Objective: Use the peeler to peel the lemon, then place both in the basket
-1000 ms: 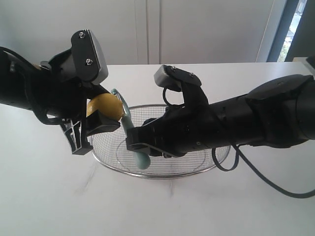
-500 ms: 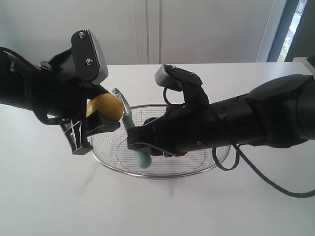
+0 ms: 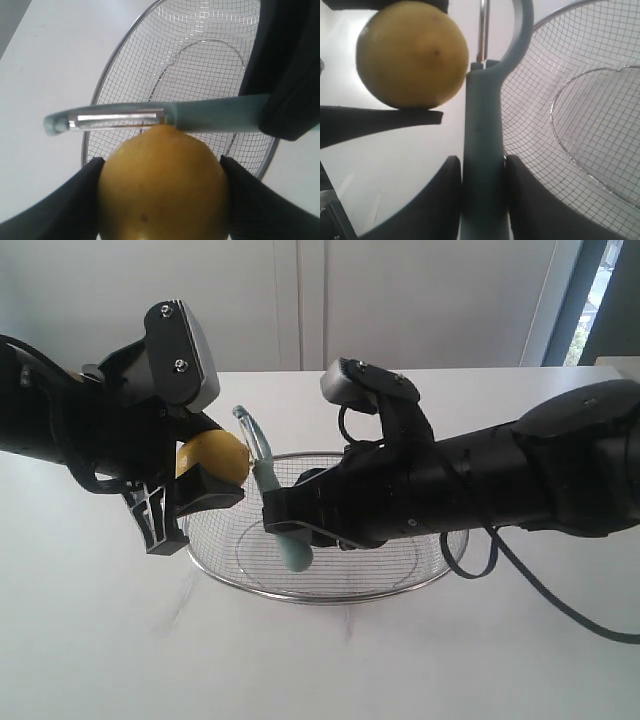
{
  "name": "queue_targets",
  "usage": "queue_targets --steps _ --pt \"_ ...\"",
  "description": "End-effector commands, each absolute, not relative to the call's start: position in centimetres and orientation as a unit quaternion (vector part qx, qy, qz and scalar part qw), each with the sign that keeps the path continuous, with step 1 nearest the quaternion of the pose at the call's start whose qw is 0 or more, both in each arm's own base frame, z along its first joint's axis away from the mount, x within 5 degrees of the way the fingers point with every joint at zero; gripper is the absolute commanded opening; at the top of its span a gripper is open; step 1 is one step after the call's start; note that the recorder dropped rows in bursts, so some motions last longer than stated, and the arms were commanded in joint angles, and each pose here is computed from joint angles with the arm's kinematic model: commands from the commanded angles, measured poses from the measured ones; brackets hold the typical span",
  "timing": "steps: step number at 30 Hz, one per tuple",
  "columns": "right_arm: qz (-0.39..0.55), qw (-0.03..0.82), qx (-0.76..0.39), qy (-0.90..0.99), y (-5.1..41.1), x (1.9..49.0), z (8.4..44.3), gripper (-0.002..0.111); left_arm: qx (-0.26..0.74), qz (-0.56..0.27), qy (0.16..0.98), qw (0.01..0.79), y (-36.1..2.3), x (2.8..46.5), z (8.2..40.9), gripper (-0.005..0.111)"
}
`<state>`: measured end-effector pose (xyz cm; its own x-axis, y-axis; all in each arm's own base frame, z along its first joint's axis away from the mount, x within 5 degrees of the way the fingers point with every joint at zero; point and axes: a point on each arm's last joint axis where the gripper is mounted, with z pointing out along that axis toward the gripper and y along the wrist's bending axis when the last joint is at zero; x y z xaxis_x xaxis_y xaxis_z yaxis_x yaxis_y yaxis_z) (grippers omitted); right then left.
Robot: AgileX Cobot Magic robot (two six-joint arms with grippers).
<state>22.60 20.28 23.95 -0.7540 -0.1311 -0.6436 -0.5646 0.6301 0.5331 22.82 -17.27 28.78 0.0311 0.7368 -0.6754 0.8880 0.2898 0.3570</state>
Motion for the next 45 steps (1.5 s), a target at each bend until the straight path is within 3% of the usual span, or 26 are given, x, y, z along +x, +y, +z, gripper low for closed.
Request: queue_targets --steps 1,13,20,23,38,45 --pt "0.369 0.308 -0.202 0.853 19.6 22.3 25.3 0.000 0.584 -0.100 0.692 0.412 -17.1 22.5 29.0 0.000" --pt "0.353 0.403 -0.206 0.819 15.6 19.8 31.5 0.000 0.584 -0.100 0.692 0.412 -17.1 22.5 29.0 0.000" --pt "0.209 0.427 -0.189 0.859 10.8 18.1 32.9 0.000 0.584 -0.100 0.692 0.412 -17.1 22.5 29.0 0.000" --pt "0.155 0.410 -0.189 0.879 9.9 18.2 32.3 0.000 0.584 -0.100 0.692 0.412 -17.1 22.5 29.0 0.000" --pt "0.114 0.355 -0.193 0.908 13.7 26.9 22.6 0.000 0.584 -0.100 0.692 0.412 -17.1 22.5 29.0 0.000" --pt "0.098 0.332 -0.219 0.912 14.9 29.4 20.4 0.000 0.583 -0.098 0.692 0.413 -17.1 22.5 29.0 0.000"
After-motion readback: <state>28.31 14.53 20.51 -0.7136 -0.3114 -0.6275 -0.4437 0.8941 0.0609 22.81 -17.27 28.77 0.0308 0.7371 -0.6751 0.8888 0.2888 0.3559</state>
